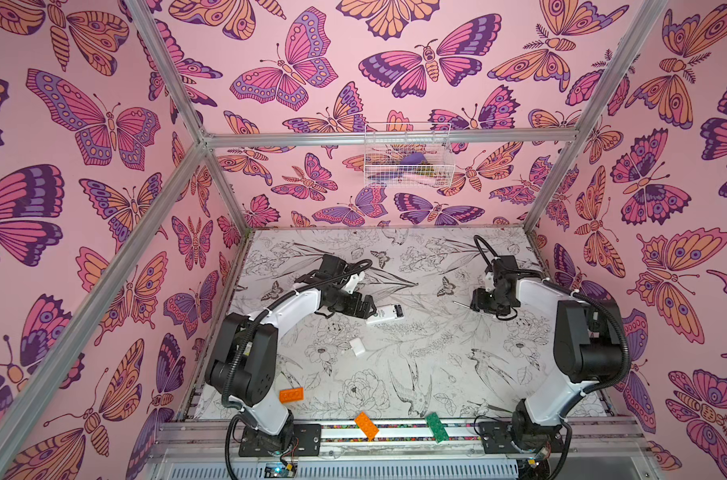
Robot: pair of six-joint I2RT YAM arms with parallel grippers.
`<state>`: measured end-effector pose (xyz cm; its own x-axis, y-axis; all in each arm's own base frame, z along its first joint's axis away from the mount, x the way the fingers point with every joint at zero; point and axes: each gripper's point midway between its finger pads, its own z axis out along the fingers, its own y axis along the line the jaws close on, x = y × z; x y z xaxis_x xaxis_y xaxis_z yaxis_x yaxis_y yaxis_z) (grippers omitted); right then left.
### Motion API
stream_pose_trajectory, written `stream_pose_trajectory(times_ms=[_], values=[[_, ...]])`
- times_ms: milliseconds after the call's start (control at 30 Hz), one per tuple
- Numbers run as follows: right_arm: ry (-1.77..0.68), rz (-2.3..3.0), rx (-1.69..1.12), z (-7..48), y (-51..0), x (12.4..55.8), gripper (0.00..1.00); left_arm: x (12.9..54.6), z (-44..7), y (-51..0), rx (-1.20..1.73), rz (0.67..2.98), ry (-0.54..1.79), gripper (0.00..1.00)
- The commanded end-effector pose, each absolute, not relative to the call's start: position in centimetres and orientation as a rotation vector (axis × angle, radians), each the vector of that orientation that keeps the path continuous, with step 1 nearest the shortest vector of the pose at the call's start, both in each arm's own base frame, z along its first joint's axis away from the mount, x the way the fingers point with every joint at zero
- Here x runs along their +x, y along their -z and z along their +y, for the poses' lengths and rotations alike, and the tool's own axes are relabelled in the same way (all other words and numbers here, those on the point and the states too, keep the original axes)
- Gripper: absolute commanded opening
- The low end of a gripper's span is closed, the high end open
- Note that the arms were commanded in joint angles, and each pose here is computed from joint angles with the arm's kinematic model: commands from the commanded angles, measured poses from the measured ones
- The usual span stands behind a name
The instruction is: Unload the batteries from the remote control
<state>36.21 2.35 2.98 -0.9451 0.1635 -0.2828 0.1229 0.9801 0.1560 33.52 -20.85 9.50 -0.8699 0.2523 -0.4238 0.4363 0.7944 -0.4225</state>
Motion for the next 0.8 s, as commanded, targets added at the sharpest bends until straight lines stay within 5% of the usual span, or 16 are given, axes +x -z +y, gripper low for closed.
stream_pose_trajectory(times_ms=[0,433,767], values=[[-0.209,2.874,0.179,2.5,-3.1,34.4,0.59,33.4,-21.1,-10.3,0.545,2.607,0.751,1.00],[-0.036,2.971,-0.004,2.4,-1.7,32.3,0.47,33.3,-21.1,-11.0,0.537,2.592,0.769,1.00],[-0.036,3.000,-0.258,5.4,-0.9,32.0,0.23,33.7,-20.1,-12.6,0.526,2.551,0.756,1.00]])
